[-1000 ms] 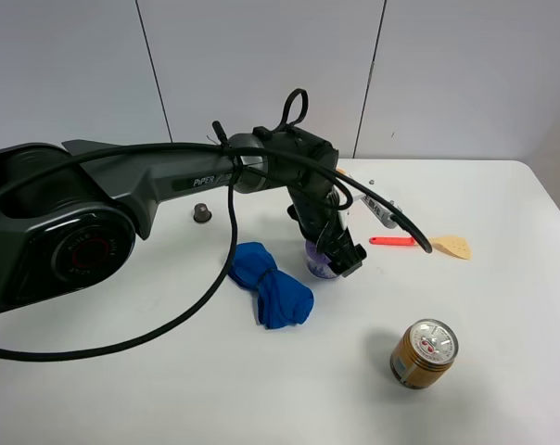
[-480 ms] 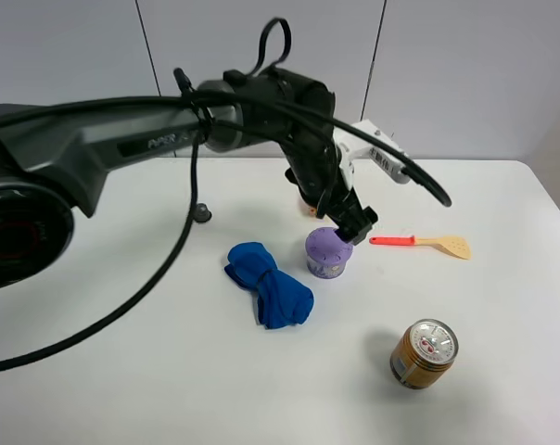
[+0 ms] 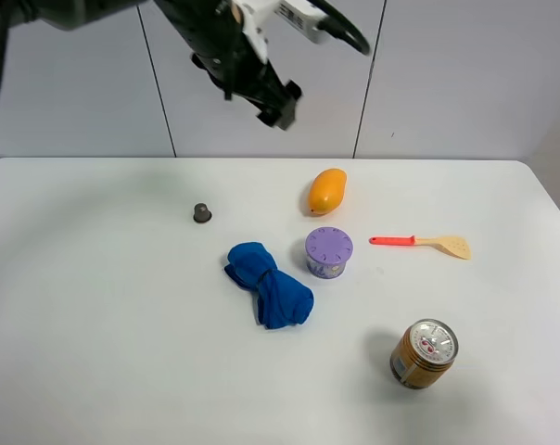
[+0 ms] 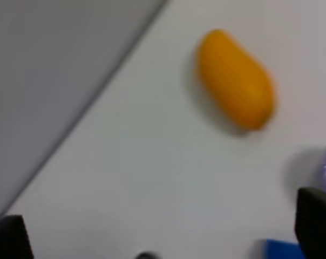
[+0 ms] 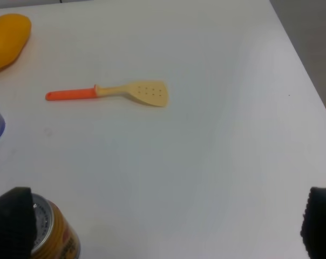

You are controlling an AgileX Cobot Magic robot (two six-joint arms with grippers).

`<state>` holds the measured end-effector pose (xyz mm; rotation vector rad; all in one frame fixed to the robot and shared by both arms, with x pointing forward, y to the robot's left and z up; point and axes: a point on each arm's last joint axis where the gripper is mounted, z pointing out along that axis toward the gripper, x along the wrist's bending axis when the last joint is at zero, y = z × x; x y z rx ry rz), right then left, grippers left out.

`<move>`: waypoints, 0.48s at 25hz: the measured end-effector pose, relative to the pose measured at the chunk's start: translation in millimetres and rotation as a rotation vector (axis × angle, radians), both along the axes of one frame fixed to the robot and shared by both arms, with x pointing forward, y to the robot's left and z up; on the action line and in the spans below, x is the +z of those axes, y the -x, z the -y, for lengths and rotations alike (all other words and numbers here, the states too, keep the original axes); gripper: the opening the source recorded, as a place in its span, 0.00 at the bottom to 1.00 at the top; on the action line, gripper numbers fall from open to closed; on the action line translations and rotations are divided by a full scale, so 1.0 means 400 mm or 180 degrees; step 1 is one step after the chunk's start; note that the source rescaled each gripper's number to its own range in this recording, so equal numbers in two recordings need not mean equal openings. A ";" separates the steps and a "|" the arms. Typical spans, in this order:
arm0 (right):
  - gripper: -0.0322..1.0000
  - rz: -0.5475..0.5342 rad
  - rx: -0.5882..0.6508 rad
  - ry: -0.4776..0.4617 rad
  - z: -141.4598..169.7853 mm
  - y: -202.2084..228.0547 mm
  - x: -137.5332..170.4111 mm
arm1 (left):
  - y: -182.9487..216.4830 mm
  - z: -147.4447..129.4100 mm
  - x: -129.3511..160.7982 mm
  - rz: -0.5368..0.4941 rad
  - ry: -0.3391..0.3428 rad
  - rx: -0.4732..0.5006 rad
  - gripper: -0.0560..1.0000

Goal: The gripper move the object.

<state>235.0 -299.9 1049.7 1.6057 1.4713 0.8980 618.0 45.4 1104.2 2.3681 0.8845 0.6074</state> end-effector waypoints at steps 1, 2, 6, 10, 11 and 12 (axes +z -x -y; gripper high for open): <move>1.00 0.0000 0.0000 0.0000 0.000 0.000 0.000 | -0.020 -0.044 0.014 0.0051 -0.0011 0.0130 0.98; 1.00 0.0000 0.0000 0.0000 0.000 0.000 0.000 | -0.035 -0.084 0.029 0.0104 -0.0030 0.0242 0.98; 1.00 0.0000 0.0000 0.0000 0.000 0.000 0.000 | -0.080 -0.270 0.085 0.0220 -0.0115 0.0782 0.98; 1.00 0.0000 0.0000 0.0000 0.000 0.000 0.000 | -0.069 -0.428 0.146 0.0228 -0.0180 0.1249 0.98; 1.00 0.0000 0.0000 0.0000 0.000 0.000 0.000 | -0.057 -0.461 0.165 0.0228 -0.0180 0.1351 0.98; 1.00 0.0000 0.0000 0.0000 0.000 0.000 0.000 | -0.045 -0.488 0.180 0.0228 -0.0182 0.1432 0.98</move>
